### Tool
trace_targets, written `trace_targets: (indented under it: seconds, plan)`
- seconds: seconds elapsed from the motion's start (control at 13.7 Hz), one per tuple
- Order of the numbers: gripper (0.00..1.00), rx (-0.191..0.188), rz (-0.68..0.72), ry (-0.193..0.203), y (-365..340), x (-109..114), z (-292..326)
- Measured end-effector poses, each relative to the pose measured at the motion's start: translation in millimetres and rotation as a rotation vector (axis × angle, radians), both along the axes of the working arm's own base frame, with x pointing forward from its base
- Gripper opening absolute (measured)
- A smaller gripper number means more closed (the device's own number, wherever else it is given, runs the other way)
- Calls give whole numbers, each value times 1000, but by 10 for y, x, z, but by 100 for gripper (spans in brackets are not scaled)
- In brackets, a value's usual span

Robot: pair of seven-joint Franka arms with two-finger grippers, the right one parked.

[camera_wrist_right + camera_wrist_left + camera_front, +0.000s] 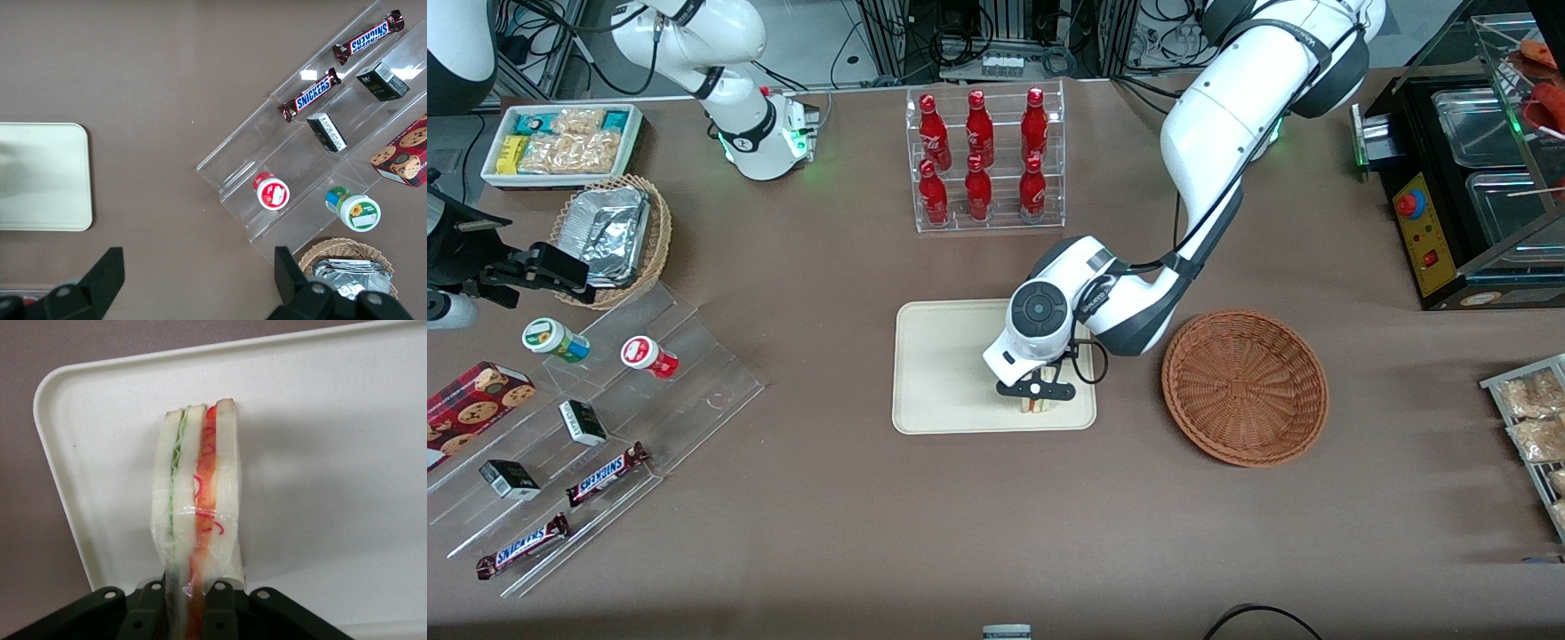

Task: Place sandwich from basket to tray
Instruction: 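Lower the sandwich upright onto the tray and open the left gripper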

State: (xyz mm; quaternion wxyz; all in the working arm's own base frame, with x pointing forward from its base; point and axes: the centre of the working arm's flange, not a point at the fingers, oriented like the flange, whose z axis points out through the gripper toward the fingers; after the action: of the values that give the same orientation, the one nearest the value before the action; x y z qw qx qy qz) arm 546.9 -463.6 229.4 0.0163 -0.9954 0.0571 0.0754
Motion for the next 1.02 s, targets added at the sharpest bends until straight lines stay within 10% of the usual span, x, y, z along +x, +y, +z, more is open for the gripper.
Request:
trace_targets:
  seconds: [0.58,1.02]
  plan:
    - [100,16,18,-26,-60,-14,30]
    - [100,-5,101,-74,-68,174,368]
